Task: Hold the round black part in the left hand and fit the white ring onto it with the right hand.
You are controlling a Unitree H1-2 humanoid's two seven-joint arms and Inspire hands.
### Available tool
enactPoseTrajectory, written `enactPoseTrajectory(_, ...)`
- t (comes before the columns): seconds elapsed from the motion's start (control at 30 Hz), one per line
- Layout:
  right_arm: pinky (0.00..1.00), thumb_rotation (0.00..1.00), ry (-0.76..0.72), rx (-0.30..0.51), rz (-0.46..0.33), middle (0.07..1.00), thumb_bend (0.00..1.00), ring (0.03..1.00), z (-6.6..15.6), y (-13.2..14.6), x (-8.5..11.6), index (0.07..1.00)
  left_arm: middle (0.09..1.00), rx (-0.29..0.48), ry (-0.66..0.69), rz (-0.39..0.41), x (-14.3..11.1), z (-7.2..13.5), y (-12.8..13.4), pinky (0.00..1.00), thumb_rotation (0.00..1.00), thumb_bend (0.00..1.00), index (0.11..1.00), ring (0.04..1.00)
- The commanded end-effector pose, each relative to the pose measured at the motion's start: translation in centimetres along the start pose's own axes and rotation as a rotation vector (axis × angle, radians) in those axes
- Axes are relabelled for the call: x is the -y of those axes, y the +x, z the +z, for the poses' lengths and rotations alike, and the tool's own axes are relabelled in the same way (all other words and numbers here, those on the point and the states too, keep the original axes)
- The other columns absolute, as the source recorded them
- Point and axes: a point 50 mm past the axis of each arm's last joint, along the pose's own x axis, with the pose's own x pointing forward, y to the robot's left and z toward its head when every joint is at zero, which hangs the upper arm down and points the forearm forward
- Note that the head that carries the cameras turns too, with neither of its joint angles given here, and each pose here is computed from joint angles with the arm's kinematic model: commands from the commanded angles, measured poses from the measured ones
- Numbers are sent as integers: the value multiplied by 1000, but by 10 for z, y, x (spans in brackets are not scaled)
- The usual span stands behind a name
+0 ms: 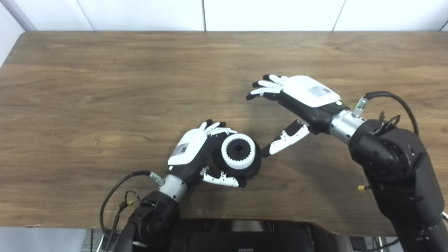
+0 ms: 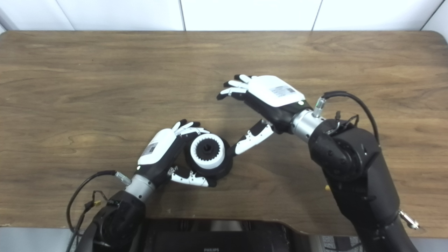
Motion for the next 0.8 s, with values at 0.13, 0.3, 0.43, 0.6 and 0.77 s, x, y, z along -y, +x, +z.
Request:
enactPoseTrajectory(0.13, 1000, 494, -8, 3, -71, 945, 1000, 1000, 4, -5, 14, 842, 821, -28, 53, 8, -7, -4, 4, 1000, 80, 520, 496, 912)
enactPoseTrajectory(0.3, 1000, 496, -3, -5, -85, 943, 1000, 1000, 3, -6, 15, 835, 879, -52, 141, -48, -11, -5, 8, 1000, 368, 967, 761, 934)
enactPoseTrajectory(0.43, 1000, 502, -7, -15, -90, 945, 1000, 1000, 2, -6, 16, 831, 979, -69, 171, -98, -15, -7, 11, 1000, 442, 1000, 906, 991)
enactPoseTrajectory(0.6, 1000, 495, 6, -26, -91, 947, 1000, 1000, 1, -7, 15, 832, 1000, -86, 169, -125, -18, -10, 13, 1000, 465, 1000, 997, 1000)
enactPoseTrajectory(0.77, 1000, 492, 8, -33, -94, 964, 1000, 1000, -2, -8, 13, 855, 1000, -105, 166, -117, -24, -12, 15, 1000, 458, 1000, 1000, 1000)
